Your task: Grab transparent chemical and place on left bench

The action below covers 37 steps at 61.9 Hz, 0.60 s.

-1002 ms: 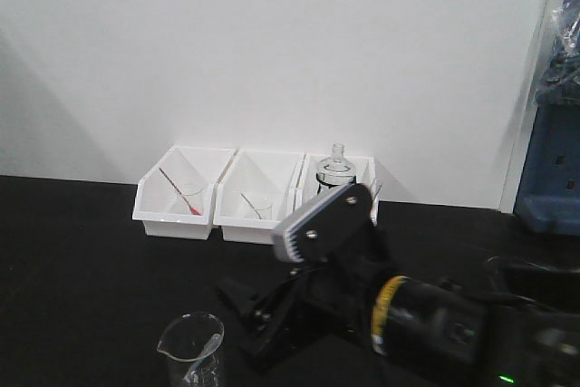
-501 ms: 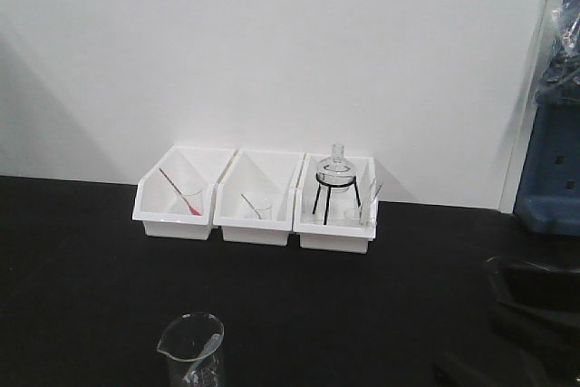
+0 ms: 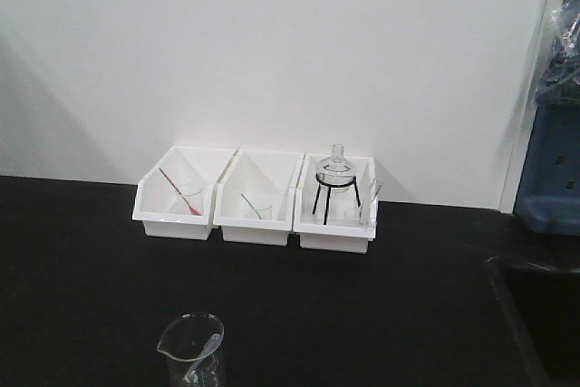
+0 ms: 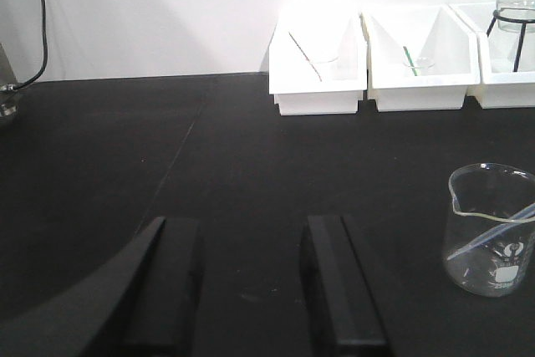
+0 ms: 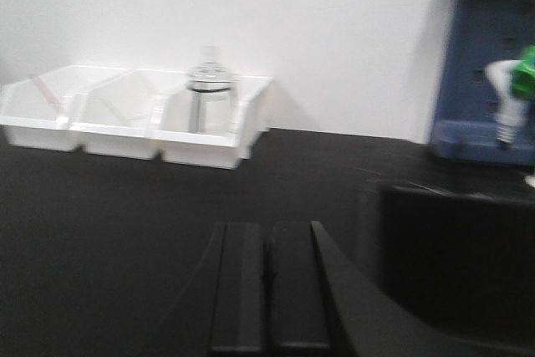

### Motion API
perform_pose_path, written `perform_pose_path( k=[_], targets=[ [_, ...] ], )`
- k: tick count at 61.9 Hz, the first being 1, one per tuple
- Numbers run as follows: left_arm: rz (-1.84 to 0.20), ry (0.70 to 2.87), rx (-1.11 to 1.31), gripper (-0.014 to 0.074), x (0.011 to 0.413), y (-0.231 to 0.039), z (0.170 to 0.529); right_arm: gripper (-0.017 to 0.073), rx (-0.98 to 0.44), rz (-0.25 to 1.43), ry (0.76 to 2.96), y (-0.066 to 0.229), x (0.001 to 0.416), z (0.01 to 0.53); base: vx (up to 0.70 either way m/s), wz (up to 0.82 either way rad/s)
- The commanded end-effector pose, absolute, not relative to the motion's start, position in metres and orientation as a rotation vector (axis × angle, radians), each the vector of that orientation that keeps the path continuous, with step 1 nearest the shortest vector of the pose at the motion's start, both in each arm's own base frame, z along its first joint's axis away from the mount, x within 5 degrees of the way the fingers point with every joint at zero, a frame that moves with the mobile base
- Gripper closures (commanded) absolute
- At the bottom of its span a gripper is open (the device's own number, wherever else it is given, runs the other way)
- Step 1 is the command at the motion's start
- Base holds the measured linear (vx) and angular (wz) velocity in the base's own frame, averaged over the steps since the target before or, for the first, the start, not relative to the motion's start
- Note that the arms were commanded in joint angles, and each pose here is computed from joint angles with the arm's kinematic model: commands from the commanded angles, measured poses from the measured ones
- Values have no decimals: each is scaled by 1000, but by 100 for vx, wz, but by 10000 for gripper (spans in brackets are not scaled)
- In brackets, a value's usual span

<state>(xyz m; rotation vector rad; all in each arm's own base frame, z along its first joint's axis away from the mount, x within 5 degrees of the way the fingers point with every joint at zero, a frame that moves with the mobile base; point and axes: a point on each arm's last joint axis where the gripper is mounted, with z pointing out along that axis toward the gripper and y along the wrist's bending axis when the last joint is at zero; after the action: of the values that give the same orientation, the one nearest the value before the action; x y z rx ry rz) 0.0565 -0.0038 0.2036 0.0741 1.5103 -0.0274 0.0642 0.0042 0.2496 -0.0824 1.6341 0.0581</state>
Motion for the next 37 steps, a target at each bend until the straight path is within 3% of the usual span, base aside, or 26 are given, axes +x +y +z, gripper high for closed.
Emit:
perform_pose_path(
  k=[1, 11, 37],
  targets=[
    [-35, 1429, 64, 597, 55, -4, 206, 569, -39, 24, 1540, 2, 60, 239, 0, 0],
    [-35, 1429, 64, 597, 55, -4, 206, 566, 21, 36, 1542, 0, 57, 198, 0, 0],
    [-35, 1429, 64, 597, 55, -4, 206, 567, 31, 20, 1662, -1, 57, 187, 0, 0]
  ],
)
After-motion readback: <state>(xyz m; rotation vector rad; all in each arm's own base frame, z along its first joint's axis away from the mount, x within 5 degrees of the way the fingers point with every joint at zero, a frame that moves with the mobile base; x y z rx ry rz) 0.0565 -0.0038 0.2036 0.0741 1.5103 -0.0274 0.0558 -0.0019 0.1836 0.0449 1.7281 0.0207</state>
